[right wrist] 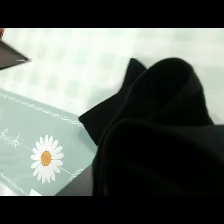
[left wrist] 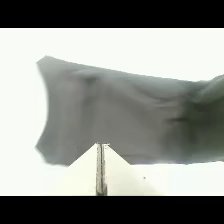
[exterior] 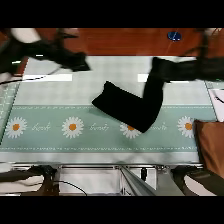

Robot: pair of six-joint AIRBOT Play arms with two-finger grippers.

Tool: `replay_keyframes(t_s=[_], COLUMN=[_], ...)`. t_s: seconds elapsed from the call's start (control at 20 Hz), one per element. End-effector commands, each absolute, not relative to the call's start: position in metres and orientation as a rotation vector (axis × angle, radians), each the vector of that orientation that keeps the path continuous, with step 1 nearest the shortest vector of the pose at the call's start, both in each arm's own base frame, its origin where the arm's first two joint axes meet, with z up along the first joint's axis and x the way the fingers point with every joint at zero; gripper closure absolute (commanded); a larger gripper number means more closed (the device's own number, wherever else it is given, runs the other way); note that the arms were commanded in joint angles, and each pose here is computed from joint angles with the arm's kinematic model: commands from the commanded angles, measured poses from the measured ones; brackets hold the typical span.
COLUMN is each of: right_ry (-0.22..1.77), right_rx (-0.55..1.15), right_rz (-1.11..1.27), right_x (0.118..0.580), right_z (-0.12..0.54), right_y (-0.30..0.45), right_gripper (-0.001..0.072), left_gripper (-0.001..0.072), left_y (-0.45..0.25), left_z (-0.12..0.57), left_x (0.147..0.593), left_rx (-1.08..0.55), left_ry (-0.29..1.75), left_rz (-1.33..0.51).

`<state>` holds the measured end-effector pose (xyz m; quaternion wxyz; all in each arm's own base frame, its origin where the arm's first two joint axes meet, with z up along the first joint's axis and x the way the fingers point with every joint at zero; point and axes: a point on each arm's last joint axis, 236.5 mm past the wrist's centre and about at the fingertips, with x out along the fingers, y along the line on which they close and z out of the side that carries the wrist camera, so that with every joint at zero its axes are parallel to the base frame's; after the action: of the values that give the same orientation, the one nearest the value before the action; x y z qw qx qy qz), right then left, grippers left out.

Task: Fold the shirts.

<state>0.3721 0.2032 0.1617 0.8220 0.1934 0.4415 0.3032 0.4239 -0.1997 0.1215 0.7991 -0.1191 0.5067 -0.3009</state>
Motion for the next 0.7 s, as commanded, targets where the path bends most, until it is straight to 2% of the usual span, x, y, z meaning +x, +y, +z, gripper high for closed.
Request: replay_keyframes(t_s=[0.0,0.2,0.25,0.3,0.35,0.45,0.55,0.65], right_ry=[1.043,1.173,1.202,1.233,1.250,1.285,1.338,1.355], right_rx=[0.368,0.363,0.368,0.386,0.384,0.396,0.389,0.282], right_rz=[0.754,0.783,0.779,0.765,0.766,0.747,0.749,0.695], right_x=[0.404,0.425,0.428,0.429,0.430,0.432,0.425,0.416], right_z=[0.114,0.048,0.031,0.014,0.002,-0.003,0.018,0.050], right_y=[0.288,0.350,0.360,0.369,0.372,0.360,0.325,0.263], right_gripper=[0.0693,0.0692,0.0658,0.0461,0.0300,0.0299,0.0299,0.0299], left_gripper=[0.0691,0.0691,0.0691,0.0691,0.0691,0.0691,0.0691,0.0690], left_y=[-0.106,-0.096,-0.099,-0.104,-0.107,-0.112,-0.111,-0.111], left_z=[0.134,0.121,0.114,0.102,0.090,0.064,0.047,0.041], left_x=[0.376,0.333,0.326,0.319,0.313,0.307,0.304,0.304], left_rx=[-0.152,-0.228,-0.255,-0.283,-0.315,-0.365,-0.375,-0.380], left_ry=[1.018,0.896,0.883,0.889,0.909,0.962,1.000,1.016], left_rz=[-0.430,-0.355,-0.352,-0.358,-0.363,-0.360,-0.349,-0.346])
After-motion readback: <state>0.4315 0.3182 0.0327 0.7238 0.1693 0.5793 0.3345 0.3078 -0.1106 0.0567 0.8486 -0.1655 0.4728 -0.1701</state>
